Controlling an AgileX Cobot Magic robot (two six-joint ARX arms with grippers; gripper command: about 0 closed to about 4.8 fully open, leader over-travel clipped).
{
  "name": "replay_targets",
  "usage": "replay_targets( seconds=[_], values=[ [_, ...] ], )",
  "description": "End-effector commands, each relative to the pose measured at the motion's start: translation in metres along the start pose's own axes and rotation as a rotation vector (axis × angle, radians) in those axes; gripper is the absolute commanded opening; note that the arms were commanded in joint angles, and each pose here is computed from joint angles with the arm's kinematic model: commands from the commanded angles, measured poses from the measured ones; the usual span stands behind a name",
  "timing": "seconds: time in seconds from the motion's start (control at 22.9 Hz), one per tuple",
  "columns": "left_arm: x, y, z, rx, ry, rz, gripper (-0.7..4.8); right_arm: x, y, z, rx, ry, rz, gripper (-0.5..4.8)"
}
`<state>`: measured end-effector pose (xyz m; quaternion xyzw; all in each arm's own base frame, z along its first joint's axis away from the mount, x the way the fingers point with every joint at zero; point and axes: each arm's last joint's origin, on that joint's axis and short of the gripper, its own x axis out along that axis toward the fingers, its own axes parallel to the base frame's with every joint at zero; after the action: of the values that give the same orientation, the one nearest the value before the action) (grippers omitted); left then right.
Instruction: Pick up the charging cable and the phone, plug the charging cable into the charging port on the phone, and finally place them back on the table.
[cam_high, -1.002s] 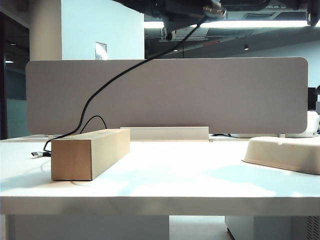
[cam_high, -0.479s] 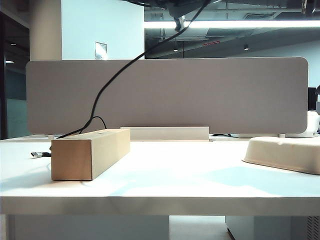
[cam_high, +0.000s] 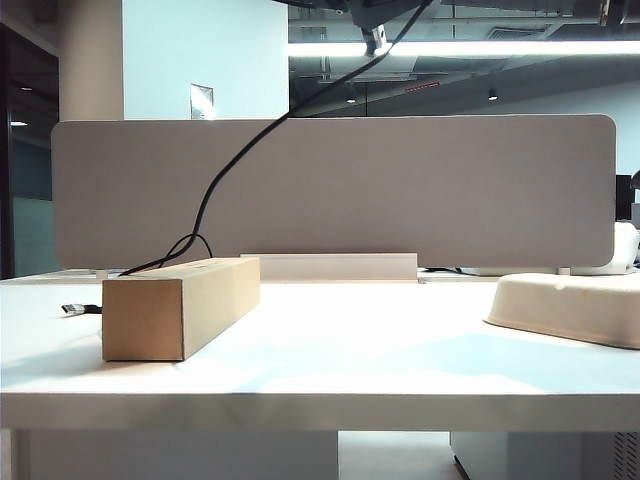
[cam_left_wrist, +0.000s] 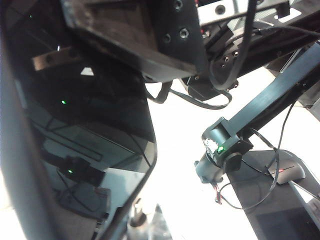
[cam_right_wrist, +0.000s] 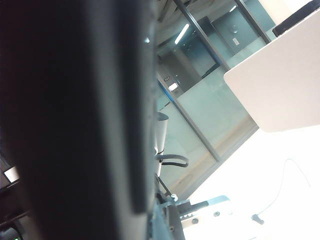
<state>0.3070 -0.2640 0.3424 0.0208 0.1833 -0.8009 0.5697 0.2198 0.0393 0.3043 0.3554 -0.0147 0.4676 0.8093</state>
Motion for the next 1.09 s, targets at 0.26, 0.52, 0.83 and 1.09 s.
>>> replay_targets(
  seconds=[0.26,0.52,0.83,1.09],
  values=[
    [0.003,0.003,0.000,0.021,-0.010,-0.012,-0.06,0.001,0.006,0.004,-0.036,-0.023,0.034,-0.03],
    [0.005,0.004,0.006,0.008,-0.030,-0.009,-0.06,0.001,0.004,0.003,-0.030,0.004,0.037,-0.03],
    [0.005,0.004,0.005,-0.026,-0.030,-0.011,-0.06,0.001,-0.003,-0.003,-0.019,0.065,-0.013,-0.03],
    [0.005,0.004,0.006,-0.021,-0.031,-0.008,-0.06,0.000,-0.006,-0.005,-0.017,0.087,-0.025,-0.03]
  ],
)
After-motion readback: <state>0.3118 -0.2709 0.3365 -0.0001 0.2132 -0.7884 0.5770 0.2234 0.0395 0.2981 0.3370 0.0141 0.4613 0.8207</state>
